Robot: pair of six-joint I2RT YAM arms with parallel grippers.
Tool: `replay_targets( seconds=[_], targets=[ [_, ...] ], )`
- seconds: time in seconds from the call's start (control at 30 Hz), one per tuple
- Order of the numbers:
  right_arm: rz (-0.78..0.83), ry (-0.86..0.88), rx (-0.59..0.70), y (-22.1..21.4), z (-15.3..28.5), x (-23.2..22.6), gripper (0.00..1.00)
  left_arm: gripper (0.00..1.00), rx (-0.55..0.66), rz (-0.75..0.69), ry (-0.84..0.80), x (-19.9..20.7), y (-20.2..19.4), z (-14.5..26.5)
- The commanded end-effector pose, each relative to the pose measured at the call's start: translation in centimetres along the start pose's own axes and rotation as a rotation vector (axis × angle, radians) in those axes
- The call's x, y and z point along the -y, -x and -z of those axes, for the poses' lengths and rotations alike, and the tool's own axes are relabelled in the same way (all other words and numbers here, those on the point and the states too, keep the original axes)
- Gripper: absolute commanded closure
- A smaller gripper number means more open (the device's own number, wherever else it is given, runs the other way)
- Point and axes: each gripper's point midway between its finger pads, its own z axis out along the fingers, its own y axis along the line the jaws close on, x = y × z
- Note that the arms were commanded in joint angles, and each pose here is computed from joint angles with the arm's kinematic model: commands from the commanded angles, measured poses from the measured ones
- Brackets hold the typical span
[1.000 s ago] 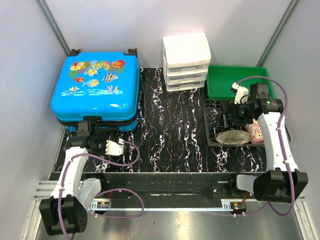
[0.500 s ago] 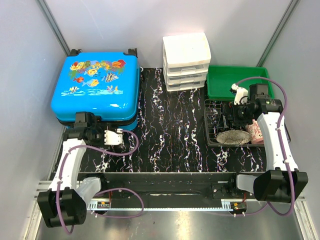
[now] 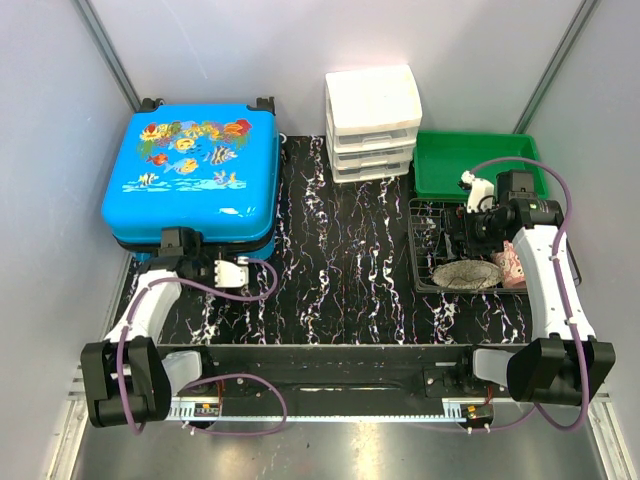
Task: Open, take out, and arrange the luggage
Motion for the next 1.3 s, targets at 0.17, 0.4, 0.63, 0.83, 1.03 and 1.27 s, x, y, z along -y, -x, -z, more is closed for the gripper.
replay_targets(
  seconds=[0.17, 0.4, 0.63, 0.83, 1.03, 1.27],
  targets=[
    [0.031, 0.007, 0.025, 0.0, 0.5, -0.3, 0.0, 0.72, 0.087, -0.048, -0.196, 7.0, 1.7, 0.3],
    [0.024, 0.033, 0.024, -0.2, 0.6, -0.8, 0.0, 1.0, 0.058, -0.135, -0.248, 12.7, 2.0, 2.8],
    [0.034, 0.045, 0.018, -0.3, 0.7, -1.0, 0.0, 0.62, 0.065, -0.059, -0.203, 11.9, 3.2, 5.7],
    [0.028, 0.066, 0.011, -0.1, 0.3, -1.2, 0.0, 0.11, 0.176, -0.028, -0.154, 10.0, 7.1, 11.9],
    [0.02, 0.098, 0.02, 0.5, 0.3, -1.7, 0.0, 0.1, 0.253, 0.028, -0.026, 8.7, 9.8, 15.5],
    [0.018, 0.098, 0.055, 1.7, 0.2, -1.6, 0.0, 0.1, 0.465, 0.517, 0.037, -0.6, 14.4, 20.4]
  ],
)
